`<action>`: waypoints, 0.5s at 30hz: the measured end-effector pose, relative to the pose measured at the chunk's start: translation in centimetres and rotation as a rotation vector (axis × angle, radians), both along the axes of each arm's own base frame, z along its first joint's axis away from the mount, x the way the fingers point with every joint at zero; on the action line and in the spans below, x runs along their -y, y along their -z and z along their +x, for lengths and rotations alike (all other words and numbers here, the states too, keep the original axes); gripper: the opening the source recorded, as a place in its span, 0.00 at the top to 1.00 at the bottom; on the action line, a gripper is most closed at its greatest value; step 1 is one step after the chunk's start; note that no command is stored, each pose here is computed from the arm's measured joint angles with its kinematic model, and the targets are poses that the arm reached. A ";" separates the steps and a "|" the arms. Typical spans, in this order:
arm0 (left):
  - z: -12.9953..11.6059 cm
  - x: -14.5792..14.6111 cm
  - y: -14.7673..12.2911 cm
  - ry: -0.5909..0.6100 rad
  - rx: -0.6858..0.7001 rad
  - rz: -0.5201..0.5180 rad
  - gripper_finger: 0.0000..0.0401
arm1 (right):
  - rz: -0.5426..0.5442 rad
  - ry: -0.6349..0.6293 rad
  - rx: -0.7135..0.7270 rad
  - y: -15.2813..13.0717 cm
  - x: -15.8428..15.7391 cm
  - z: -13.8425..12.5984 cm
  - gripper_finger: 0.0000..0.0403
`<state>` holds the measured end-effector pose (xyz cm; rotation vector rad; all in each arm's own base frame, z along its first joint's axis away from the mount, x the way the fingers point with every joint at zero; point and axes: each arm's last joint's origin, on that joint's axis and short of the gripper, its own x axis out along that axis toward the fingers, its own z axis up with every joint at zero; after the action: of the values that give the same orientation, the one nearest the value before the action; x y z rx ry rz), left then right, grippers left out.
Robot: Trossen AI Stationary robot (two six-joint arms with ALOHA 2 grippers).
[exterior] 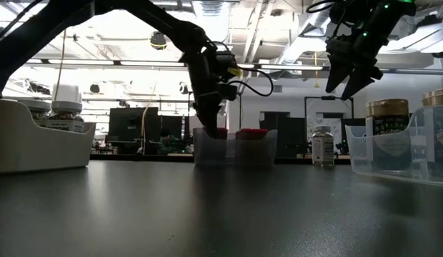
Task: Sort spices by type
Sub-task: Put the red seasoning can into the black bin
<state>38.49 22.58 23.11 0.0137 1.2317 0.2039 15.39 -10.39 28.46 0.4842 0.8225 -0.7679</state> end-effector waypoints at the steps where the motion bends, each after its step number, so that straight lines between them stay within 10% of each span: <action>1: 0.0 0.0 0.0 0.000 0.003 0.002 0.40 | 0.000 0.000 0.000 0.0 0.0 0.0 0.08; 15: 0.2 -0.1 -0.1 0.000 0.026 0.016 0.33 | 0.000 0.001 0.000 0.0 0.0 0.0 0.08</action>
<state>38.73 22.72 23.24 0.0250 1.2039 0.2132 15.39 -10.39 28.46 0.4851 0.8221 -0.7683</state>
